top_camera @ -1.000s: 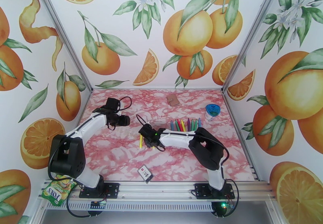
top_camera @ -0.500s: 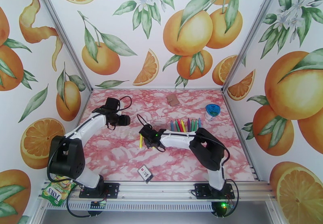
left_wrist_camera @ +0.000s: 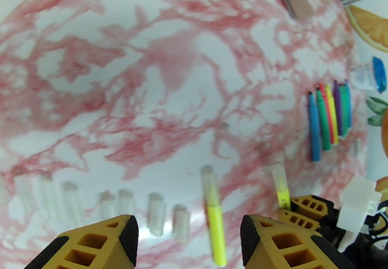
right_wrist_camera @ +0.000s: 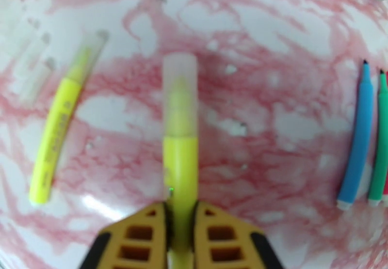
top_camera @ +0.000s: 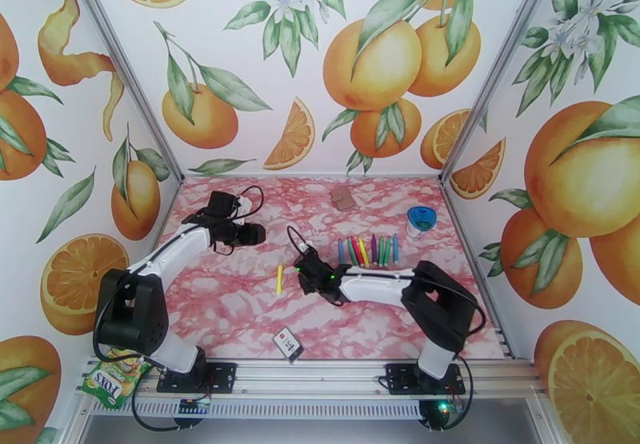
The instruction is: Open the pen caps
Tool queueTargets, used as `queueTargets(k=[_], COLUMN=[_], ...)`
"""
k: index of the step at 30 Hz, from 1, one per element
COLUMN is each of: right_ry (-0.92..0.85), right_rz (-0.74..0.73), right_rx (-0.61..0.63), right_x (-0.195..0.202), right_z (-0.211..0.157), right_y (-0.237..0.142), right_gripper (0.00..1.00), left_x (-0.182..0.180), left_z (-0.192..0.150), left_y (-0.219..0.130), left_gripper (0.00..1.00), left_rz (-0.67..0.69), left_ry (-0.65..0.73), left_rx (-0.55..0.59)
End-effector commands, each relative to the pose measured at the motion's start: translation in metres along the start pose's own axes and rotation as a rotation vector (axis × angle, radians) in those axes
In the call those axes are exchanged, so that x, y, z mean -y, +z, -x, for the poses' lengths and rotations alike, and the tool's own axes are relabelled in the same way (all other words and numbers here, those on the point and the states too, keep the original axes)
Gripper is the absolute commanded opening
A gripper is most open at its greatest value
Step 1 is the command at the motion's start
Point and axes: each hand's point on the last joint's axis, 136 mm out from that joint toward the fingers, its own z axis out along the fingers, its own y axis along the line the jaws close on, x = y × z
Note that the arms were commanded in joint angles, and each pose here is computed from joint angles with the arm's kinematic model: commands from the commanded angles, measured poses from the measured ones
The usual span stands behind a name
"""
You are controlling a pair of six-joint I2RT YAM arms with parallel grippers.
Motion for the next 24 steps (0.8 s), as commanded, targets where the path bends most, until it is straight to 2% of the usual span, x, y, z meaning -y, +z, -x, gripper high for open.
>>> queueTargets(k=[1,9,17,24], right_ry=[0.026,0.018,0.027,0.016], right_rz=[0.096,0.170,0.225,0.223], right_rx=[0.144,0.238,0.345,0.368], right_x=[-0.011,-0.018,-0.020,-0.020], right_z=[0.035,0.053,0.067,0.073], right_y=[-0.018,-0.039,-0.064,-0.072], right_gripper=[0.08,0.08,0.08,0.08], left_x=[0.038,0.096,0.122,0.137], left_z=[0.015,0.008,0.001,-0.004], left_y=[-0.010,-0.007,-0.005,-0.001], left_gripper=[0.60,0.60,0.60,0.59], left_rz=[-0.174,-0.414,-0.510,-0.563], left_ry=[0.039,0.100,0.135,0.148], left_rx=[0.058,0.036,0.010,-0.011])
